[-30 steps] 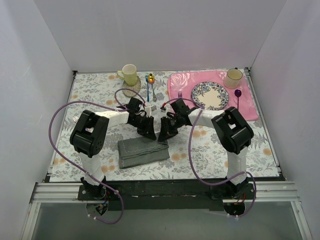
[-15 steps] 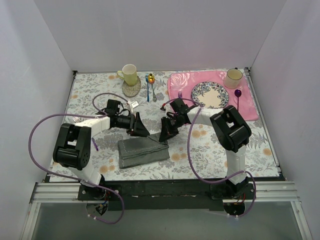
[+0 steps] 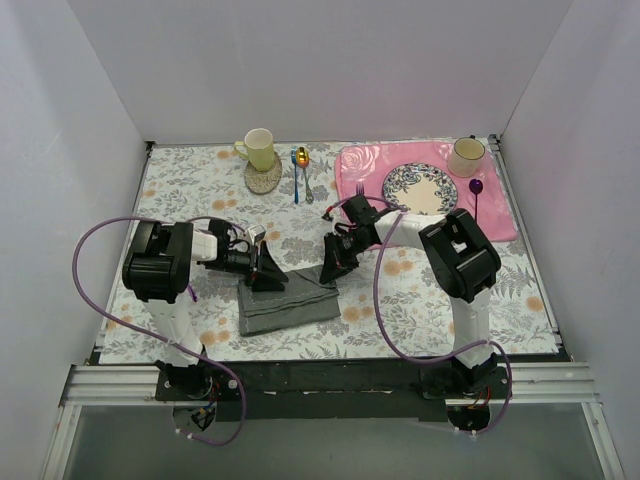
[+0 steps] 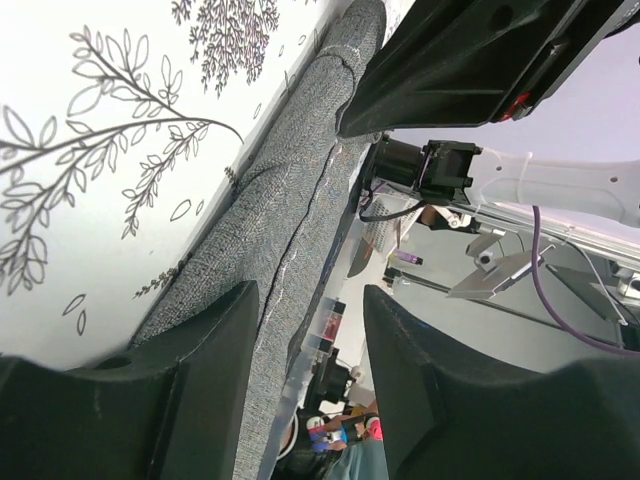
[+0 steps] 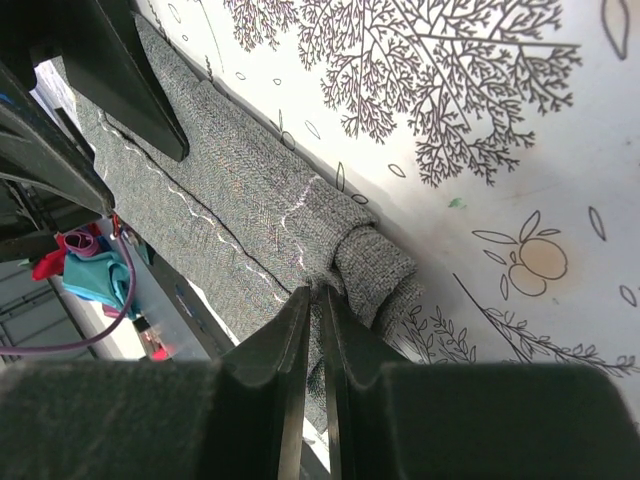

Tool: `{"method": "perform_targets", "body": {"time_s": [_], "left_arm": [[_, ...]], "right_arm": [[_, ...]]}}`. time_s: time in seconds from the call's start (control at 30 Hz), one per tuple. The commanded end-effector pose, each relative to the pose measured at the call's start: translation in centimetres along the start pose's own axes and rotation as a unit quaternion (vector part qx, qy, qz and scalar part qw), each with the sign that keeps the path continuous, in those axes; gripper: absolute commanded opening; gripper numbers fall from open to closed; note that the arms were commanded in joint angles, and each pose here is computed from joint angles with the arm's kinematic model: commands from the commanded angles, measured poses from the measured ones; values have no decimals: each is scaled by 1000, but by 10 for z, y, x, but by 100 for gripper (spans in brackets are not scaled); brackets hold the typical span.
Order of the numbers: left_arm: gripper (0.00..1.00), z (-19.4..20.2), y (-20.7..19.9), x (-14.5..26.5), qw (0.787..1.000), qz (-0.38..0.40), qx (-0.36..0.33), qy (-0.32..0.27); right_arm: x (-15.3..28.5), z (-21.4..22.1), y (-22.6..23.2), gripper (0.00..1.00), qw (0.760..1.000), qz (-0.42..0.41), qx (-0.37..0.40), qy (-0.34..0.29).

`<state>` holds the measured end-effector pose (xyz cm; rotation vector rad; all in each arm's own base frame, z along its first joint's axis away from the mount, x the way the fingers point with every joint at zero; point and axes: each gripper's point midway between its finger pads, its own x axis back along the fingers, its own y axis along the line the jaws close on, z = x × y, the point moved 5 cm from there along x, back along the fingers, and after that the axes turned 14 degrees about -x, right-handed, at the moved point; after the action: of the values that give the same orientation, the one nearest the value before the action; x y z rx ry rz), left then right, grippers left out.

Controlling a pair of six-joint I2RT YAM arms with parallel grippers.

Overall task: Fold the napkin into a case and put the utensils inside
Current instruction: Smooth out the 2/3-rectangle-folded napkin at the center of the board.

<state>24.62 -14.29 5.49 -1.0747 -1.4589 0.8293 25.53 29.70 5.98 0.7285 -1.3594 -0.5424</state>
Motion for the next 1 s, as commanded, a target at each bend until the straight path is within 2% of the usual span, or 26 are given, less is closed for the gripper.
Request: {"method": "perform_targets", "body": {"time_s": [0.0, 0.07, 0.13, 0.2, 0.23, 0.37, 0.43, 0.57, 0.6, 0.67, 0.7, 0.8, 0.83, 0.87, 0.93, 0.97], "left_arm": [[47, -9, 18, 10, 999, -38, -2, -26], [46, -12, 22, 15, 999, -42, -14, -25], [46, -27, 18, 23, 994, -58, -88, -28], [48, -24, 9, 29, 993, -61, -102, -22], [48, -25, 7, 31, 989, -69, -132, -16], [50, -16, 2, 37, 991, -66, -115, 12], [50, -20, 7, 47, 993, -67, -101, -3], [50, -9, -7, 50, 996, -18, -82, 13], [50, -8, -12, 52, 994, -5, -113, 12], [50, -5, -28, 57, 992, 15, -126, 17], [50, -7, -36, 60, 986, 19, -163, 11], [45, -21, -46, 63, 972, -13, -235, -3], [43, -26, -62, 66, 972, -24, -233, -21], [33, -40, -64, 63, 960, -32, -273, -45], [23, -41, -76, 52, 969, -24, -241, -56], [16, -48, -80, 38, 962, -21, -267, -54]], "right_arm": [[-5, -15, -34, 18, 997, 76, 4, -20], [-7, -21, -38, 18, 996, 83, 11, -25], [-5, -31, -36, 18, 996, 83, 16, -34], [-5, -33, -36, 18, 996, 82, 14, -36], [-5, -32, -38, 18, 996, 83, 13, -34], [-4, -27, -39, 18, 996, 83, 13, -32], [-3, -27, -40, 18, 996, 85, 15, -34], [-1, -28, -37, 18, 996, 79, 17, -37], [-1, -28, -36, 18, 996, 76, 18, -35], [-1, -27, -32, 18, 997, 69, 21, -34], [0, -27, -30, 18, 997, 65, 22, -34], [3, -24, -22, 17, 997, 52, 36, -32], [5, -24, -16, 17, 998, 43, 44, -34], [5, -22, -13, 16, 998, 35, 48, -31], [6, -19, -6, 12, 998, 26, 56, -29], [7, -18, -5, 7, 998, 23, 56, -28]]}}
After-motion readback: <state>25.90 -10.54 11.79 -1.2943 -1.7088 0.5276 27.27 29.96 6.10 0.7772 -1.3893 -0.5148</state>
